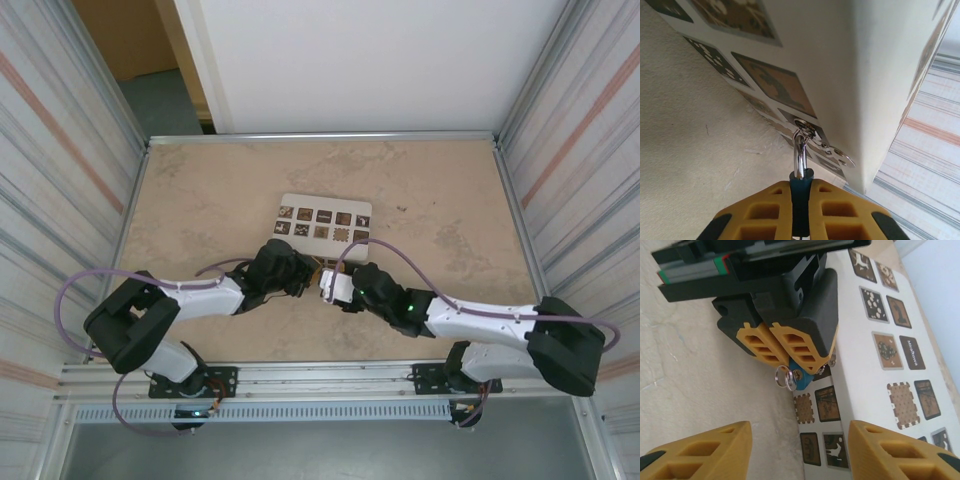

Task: Unlock a padlock with a key

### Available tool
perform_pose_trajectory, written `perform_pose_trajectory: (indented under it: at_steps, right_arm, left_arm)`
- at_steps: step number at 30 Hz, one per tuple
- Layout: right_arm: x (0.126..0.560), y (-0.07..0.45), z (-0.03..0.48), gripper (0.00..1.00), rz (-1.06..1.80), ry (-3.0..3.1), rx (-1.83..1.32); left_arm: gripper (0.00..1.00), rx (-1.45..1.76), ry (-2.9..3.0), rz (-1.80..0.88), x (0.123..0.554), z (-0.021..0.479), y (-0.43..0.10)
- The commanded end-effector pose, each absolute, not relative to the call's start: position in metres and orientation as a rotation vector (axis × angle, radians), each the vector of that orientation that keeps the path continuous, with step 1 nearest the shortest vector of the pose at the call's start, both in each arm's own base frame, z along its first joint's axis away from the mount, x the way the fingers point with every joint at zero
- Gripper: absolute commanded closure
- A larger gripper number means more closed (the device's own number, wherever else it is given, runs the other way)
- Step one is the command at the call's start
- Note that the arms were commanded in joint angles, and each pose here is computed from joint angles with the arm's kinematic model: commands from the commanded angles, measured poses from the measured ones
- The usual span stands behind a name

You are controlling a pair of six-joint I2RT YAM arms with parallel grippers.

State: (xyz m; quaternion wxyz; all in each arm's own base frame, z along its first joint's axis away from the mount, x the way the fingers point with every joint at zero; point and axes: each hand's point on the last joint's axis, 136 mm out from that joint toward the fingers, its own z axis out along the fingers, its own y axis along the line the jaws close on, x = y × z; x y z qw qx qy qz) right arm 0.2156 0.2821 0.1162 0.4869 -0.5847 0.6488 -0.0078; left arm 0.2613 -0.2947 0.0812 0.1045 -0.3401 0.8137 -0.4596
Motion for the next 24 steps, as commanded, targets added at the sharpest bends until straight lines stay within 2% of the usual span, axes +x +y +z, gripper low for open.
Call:
perform_pose_trajectory:
  at_steps: [1, 12, 24]
  right_arm:
    - [0.224, 0.294, 0.125, 0.52, -0.051, 1.523, -1.399]
    - [0.235, 0.310, 0.108, 0.69, -0.072, 1.525, -1.407]
    - [0.242, 0.313, 0.106, 0.77, -0.074, 1.528, -1.381]
  left_arm:
    - [1.00, -0.972, 2.366, -1.444, 0.265, 0.105, -0.304]
    - [1.00, -0.970, 2.371, -1.461, 0.265, 0.104, -0.307]
    - [1.00, -0.966, 2.371, -1.471, 0.264, 0.104, -0.308]
